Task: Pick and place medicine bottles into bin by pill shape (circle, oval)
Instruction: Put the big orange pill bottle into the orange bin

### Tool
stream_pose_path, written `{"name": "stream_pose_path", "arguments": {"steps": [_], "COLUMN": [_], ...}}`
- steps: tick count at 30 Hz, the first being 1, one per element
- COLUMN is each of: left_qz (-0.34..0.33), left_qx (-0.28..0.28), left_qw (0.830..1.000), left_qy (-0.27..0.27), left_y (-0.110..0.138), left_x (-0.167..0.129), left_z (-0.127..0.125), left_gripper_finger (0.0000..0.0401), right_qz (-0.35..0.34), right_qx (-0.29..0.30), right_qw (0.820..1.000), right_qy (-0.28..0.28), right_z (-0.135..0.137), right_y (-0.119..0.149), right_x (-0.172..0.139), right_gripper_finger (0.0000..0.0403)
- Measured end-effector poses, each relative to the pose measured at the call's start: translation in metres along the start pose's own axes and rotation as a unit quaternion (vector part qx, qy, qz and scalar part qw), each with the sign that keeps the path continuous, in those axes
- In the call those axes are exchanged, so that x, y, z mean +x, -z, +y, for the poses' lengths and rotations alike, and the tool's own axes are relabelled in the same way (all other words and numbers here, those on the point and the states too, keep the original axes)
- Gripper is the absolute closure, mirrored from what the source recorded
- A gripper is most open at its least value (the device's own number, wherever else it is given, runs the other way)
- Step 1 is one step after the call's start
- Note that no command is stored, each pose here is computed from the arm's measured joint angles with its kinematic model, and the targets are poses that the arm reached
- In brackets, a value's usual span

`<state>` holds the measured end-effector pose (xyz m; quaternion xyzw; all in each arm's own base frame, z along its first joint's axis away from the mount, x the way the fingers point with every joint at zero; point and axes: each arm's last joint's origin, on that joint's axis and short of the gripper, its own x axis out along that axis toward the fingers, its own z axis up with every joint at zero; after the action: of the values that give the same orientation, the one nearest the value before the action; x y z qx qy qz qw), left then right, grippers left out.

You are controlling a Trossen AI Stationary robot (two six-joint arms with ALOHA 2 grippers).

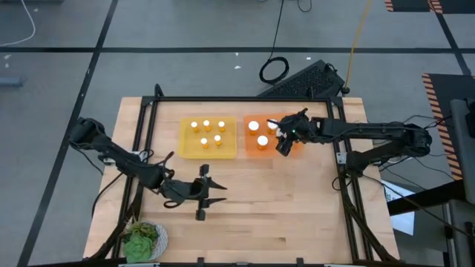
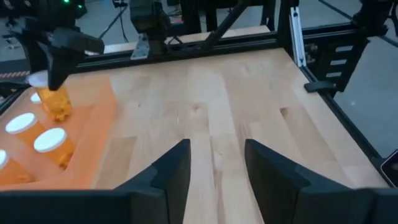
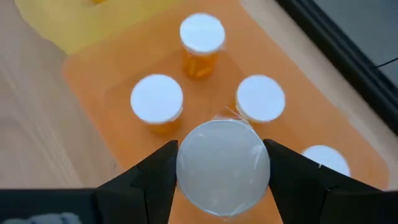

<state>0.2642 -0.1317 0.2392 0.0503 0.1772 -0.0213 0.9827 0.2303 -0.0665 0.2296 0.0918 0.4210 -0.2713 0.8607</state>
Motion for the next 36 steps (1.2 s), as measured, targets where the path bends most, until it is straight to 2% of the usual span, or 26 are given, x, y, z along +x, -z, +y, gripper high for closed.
{"name": "stream_pose_path", "arguments": {"steps": [15, 20, 29, 36], "left_qz": [-0.008, -0.008, -0.009, -0.009], "left_qx": [-0.009, -0.011, -0.012, -0.012], "left_qw": [1.000, 1.000, 1.000, 1.000], "left_qy": [-0.007, -0.012, -0.017, -0.018], "left_y": [-0.002, -0.002, -0.003, -0.003], "left_x": [0.002, 0.003, 0.004, 0.004], "left_z": [0.005, 0.008, 0.010, 0.011], "left_gripper_finger": [0.0249, 0.0249, 0.0249, 0.0249], "right_qz": [0.016, 0.027, 0.059, 0.049], "right_qx": [0.015, 0.024, 0.017, 0.018], "right_qw": [1.000, 0.998, 0.997, 0.998], "right_qy": [-0.022, -0.046, -0.040, -0.041], "right_z": [-0.011, -0.015, -0.014, -0.013], "right_y": [0.021, 0.027, 0.032, 0.030], "right_x": [0.022, 0.033, 0.049, 0.051], "right_gripper_finger": [0.0193, 0.0193, 0.0192, 0.0166]}}
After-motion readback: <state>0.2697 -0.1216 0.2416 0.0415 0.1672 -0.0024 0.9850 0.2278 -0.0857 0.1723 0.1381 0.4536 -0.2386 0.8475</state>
